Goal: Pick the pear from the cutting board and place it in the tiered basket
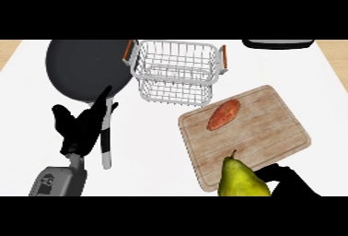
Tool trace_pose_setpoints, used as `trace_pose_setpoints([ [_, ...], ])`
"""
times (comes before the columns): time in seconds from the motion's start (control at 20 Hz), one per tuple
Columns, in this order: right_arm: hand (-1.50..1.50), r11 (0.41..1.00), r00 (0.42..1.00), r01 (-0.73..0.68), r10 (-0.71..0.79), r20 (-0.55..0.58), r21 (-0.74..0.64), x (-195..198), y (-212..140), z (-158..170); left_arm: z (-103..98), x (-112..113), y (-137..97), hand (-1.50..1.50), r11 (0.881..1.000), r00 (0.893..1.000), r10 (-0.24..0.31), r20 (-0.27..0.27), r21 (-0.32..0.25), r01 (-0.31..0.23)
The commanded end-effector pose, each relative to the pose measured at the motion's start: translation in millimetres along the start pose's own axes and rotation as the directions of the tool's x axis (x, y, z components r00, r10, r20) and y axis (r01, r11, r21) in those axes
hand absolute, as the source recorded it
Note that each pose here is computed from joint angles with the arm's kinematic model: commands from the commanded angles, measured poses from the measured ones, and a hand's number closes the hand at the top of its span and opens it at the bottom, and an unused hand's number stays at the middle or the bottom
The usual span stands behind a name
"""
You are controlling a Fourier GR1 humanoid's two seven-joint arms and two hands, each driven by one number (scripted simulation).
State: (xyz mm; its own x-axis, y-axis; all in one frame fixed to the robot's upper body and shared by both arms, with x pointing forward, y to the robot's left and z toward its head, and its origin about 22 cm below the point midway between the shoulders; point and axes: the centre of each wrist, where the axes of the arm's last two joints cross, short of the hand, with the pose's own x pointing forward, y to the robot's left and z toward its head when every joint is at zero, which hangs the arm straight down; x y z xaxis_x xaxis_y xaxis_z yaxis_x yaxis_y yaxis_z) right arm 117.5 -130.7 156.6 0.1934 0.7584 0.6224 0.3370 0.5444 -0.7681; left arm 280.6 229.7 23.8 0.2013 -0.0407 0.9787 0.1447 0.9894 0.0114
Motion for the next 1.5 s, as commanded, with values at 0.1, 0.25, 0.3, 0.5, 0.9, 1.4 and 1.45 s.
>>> trace_pose_setpoints([
  [0.1, 1.5, 0.995, 1.0, -0.02, 0.02, -0.008, -0.097, 37.2, -38.0, 17.1, -3.8, 2.3, -4.7, 0.0, 1.0, 1.0, 0.011, 0.018, -0.009, -0.011],
  [0.25, 1.5, 0.99, 0.999, -0.013, 0.017, 0.032, -0.139, 46.0, -43.3, 10.7, -4.4, 2.8, -4.7, 0.0, 1.0, 1.0, -0.002, 0.03, -0.024, 0.002],
  [0.3, 1.5, 0.988, 0.999, -0.028, 0.032, 0.022, -0.155, 49.4, -41.3, 2.1, -4.2, 2.5, -6.7, 0.0, 1.0, 1.0, 0.0, 0.02, -0.001, 0.001],
  [0.5, 1.5, 0.984, 0.997, -0.06, 0.068, 0.039, -0.165, 62.2, -36.3, -17.5, -1.4, 3.8, -9.4, 0.0, 0.999, 1.0, -0.009, 0.023, -0.048, 0.01],
  [0.9, 1.5, 0.986, 0.997, -0.066, 0.07, 0.019, -0.154, 103.0, -21.4, -69.4, -12.3, 15.4, -19.4, 0.0, 0.998, 0.999, -0.016, 0.031, -0.056, 0.018],
  [1.4, 1.5, 0.993, 0.999, -0.027, 0.022, -0.047, -0.111, 176.1, -23.9, -162.2, -12.6, 13.3, -29.8, 0.0, 0.998, 1.0, -0.015, 0.028, -0.055, 0.016],
  [1.45, 1.5, 0.992, 0.999, -0.028, 0.023, -0.036, -0.122, 184.0, -15.8, -168.3, -11.3, 7.2, -24.2, 0.0, 0.997, 1.0, 0.001, 0.023, -0.071, 0.0],
])
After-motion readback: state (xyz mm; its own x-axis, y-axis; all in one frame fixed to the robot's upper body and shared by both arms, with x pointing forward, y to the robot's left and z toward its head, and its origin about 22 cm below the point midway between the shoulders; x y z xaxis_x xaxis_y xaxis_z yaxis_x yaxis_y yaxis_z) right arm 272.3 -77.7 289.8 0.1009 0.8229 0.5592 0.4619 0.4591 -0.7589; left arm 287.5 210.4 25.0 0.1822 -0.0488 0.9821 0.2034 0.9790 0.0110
